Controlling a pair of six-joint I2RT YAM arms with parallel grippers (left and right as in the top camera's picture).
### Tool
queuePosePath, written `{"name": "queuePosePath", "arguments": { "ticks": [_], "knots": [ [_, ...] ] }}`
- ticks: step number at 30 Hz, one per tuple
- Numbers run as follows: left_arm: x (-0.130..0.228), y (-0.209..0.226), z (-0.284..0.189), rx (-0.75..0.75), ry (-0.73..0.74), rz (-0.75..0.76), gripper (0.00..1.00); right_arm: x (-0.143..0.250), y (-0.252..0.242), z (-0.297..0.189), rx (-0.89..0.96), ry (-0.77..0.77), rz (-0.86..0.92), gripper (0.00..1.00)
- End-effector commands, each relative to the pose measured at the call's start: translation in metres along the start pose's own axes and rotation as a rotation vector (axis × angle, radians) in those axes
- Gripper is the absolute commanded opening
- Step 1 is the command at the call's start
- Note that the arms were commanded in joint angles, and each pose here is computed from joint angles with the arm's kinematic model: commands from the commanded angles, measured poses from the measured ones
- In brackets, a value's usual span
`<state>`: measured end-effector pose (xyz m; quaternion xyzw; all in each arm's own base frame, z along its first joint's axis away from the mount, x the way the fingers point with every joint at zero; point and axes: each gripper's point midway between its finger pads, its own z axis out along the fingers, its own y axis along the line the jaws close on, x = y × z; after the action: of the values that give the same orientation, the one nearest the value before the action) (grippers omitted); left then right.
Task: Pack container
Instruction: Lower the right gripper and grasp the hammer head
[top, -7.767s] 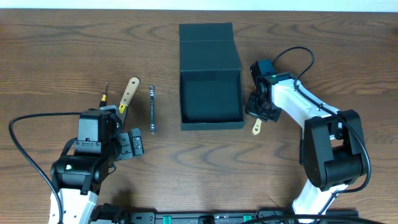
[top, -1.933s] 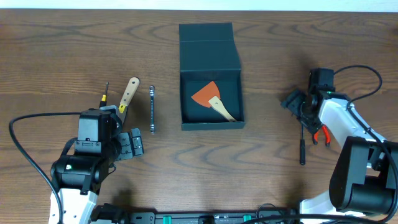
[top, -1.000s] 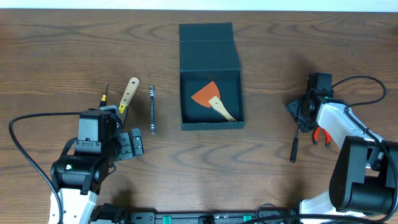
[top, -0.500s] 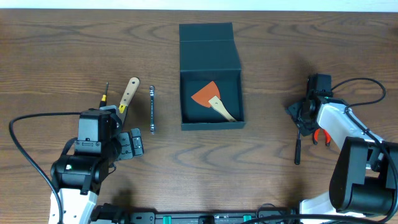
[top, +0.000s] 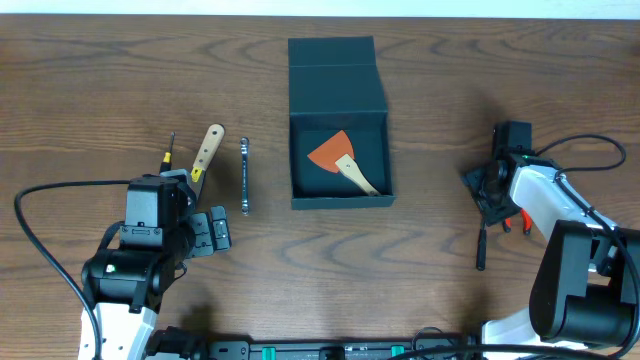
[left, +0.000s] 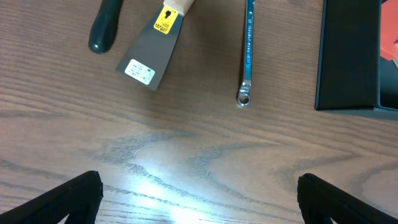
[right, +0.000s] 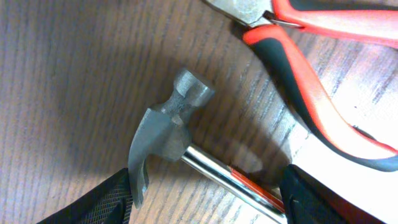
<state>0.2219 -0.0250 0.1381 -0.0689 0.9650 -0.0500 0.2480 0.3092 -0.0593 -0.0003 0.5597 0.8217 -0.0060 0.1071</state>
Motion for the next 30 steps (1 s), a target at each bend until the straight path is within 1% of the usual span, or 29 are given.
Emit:
{"name": "queuePosePath", "arguments": {
  "ticks": [1,5,10,11,13,14,15,25,26,29,30],
  "knots": [
    [-0.006,0.000,-0.005,-0.008,-0.020,0.020,0.98,0.008,-0.009,0.007,0.034,0.026,0.040,0.66],
    [-0.006,0.000,-0.005,-0.008,-0.019,0.020,0.98,0.010,-0.012,0.006,0.049,0.033,0.053,0.62],
    [-0.006,0.000,-0.005,-0.008,-0.019,0.020,0.99,0.012,-0.013,0.008,0.056,0.037,0.051,0.46],
    [-0.006,0.000,-0.005,-0.008,-0.019,0.020,0.98,0.012,-0.014,0.009,0.060,0.039,0.051,0.45],
    [-0.006,0.000,-0.005,-0.009,-0.019,0.020,0.98,0.013,-0.016,0.010,0.070,0.045,0.049,0.39],
    [-0.006,0.000,-0.005,-0.008,-0.019,0.020,0.98,0.014,-0.017,0.011,0.074,0.047,0.049,0.34],
    [-0.006,0.000,-0.005,-0.008,-0.019,0.020,0.99,0.014,-0.017,0.011,0.077,0.048,0.048,0.31],
    [-0.006,0.000,-0.005,-0.008,-0.019,0.020,0.99,0.016,-0.019,0.012,0.086,0.053,0.046,0.31],
    [-0.006,0.000,-0.005,-0.008,-0.019,0.020,0.98,0.016,-0.019,0.012,0.086,0.053,0.041,0.29],
    [-0.006,0.000,-0.005,-0.008,-0.019,0.020,0.99,0.016,-0.020,0.012,0.086,0.054,0.016,0.11],
    [-0.006,0.000,-0.005,-0.008,-0.019,0.020,0.98,0.016,-0.020,0.012,0.087,0.054,0.012,0.11]
  ]
}}
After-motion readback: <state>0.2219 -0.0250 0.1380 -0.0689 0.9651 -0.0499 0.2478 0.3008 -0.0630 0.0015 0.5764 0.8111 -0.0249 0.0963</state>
